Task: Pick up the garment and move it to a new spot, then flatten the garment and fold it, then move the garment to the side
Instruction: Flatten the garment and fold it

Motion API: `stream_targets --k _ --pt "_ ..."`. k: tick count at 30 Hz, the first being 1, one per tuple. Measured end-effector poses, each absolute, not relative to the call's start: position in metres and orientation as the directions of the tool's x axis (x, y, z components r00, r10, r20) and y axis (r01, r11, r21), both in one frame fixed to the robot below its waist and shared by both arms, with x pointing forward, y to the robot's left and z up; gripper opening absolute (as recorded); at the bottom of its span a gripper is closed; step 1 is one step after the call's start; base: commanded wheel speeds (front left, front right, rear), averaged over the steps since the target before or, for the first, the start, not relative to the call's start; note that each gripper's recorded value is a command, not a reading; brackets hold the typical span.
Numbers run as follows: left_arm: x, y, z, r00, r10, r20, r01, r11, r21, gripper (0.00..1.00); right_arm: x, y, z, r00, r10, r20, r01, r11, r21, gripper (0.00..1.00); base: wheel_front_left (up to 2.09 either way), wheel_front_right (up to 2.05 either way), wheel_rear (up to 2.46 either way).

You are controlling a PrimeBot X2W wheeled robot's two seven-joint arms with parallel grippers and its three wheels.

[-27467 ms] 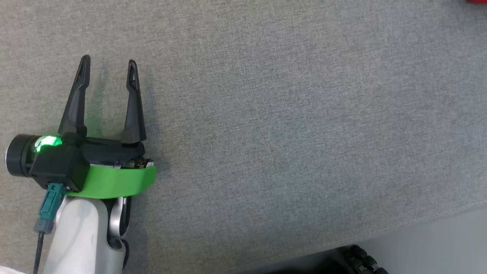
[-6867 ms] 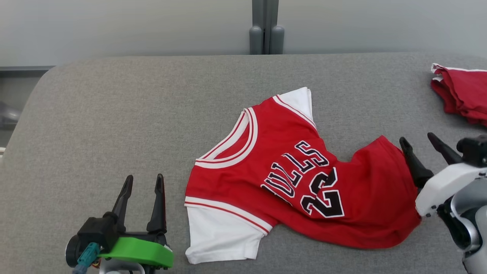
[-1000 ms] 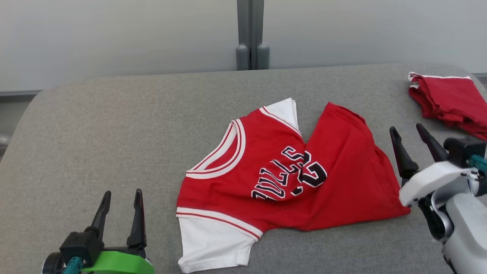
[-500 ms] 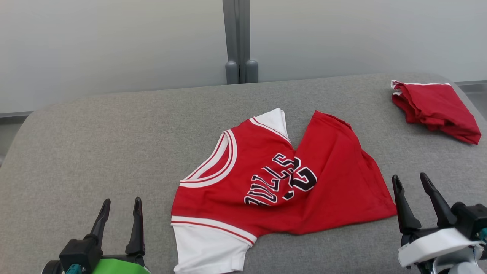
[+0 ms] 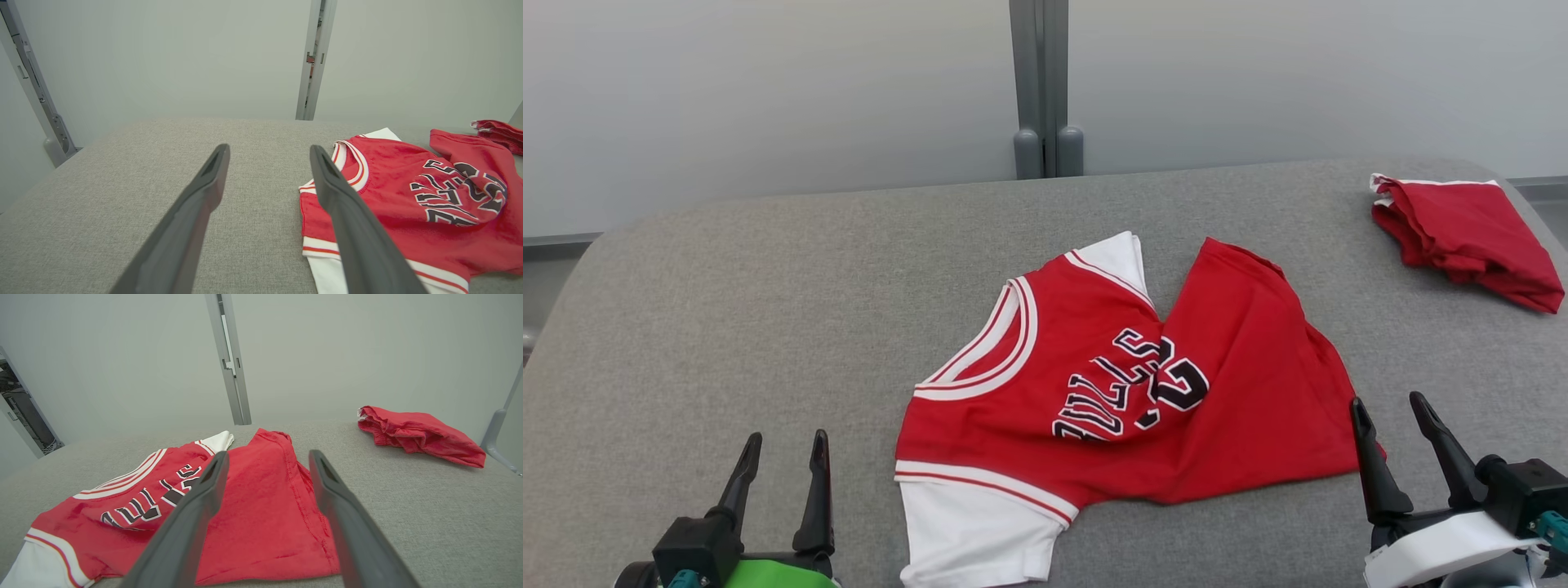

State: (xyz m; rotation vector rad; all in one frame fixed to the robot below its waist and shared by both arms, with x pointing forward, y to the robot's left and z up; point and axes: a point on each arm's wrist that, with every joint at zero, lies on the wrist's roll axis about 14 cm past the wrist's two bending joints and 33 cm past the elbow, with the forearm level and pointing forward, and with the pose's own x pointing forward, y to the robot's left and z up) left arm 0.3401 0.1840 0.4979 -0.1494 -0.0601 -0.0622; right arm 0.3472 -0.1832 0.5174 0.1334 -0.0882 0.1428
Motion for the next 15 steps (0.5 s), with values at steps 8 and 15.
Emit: stream_targets --k 8,15 --pt "0.3385 0.1851 0.4978 0.996 -0.055 0.064 0.064 0.988 -0.144 1.00 0.3479 -0.1783 0.5166 0.985 0.147 0.091 -0.158 0.979 0.129 1.00 0.00 0.00 0.00" --pt "0.3382 0.1842 0.4982 0.996 -0.056 0.065 0.065 0.987 -0.147 1.00 0.3474 -0.1766 0.5166 0.984 0.153 0.090 -0.163 0.978 0.128 1.00 0.00 0.00 0.00"
